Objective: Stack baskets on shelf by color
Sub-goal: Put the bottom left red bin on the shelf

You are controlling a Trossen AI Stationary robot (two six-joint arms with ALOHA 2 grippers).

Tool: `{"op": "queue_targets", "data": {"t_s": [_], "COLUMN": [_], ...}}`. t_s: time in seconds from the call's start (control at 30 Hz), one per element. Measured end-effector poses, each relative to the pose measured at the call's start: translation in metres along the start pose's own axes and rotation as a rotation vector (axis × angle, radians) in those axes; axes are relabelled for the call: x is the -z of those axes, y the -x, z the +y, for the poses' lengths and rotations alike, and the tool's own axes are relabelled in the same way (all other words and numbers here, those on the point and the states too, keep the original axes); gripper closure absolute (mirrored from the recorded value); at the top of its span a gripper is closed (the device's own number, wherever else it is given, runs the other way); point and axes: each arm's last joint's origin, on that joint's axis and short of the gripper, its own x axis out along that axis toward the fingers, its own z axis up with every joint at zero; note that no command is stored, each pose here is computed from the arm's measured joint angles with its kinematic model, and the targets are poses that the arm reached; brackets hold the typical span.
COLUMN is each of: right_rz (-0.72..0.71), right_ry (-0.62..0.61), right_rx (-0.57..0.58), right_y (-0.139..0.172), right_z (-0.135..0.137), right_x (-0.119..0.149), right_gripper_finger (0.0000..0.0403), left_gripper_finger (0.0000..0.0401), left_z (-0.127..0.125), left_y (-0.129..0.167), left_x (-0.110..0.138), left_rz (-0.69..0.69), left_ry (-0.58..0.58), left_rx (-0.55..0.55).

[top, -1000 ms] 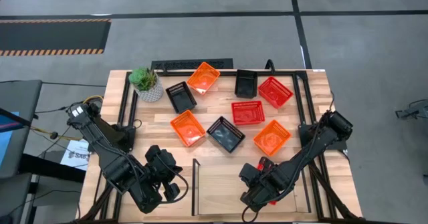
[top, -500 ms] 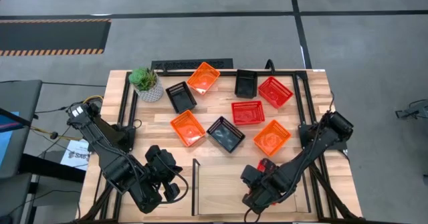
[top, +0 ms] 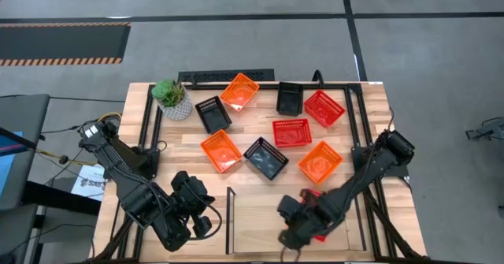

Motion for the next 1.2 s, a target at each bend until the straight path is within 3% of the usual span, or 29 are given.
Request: {"op": "queue_targets", "data": {"t_s": [0.1,0.37,1.2], "right_rz": [0.013,0.104,0.160], "right_ry": [0.009,0.057,-0.085], "right_rx": [0.018,0.046,0.072], "right_y": [-0.009,-0.018,-0.006], "right_z": [-0.001,0.005,0.015], "right_x": [-0.004,0.019,0.060], "right_gripper_finger": [0.0394,0.0394,0.0394], "left_gripper_finger": [0.0401,0.0401,0.0401], "left_z": [0.000,0.000,-0.002], "left_y": [0.000,0.000,-0.001], "left_x": [0.000,0.000,-0.001], "left_rz": [0.011,0.010,-0.002], "left_ry": [0.010,0.028,0.005], "left_rx": [0.004,0.006,0.016]}}
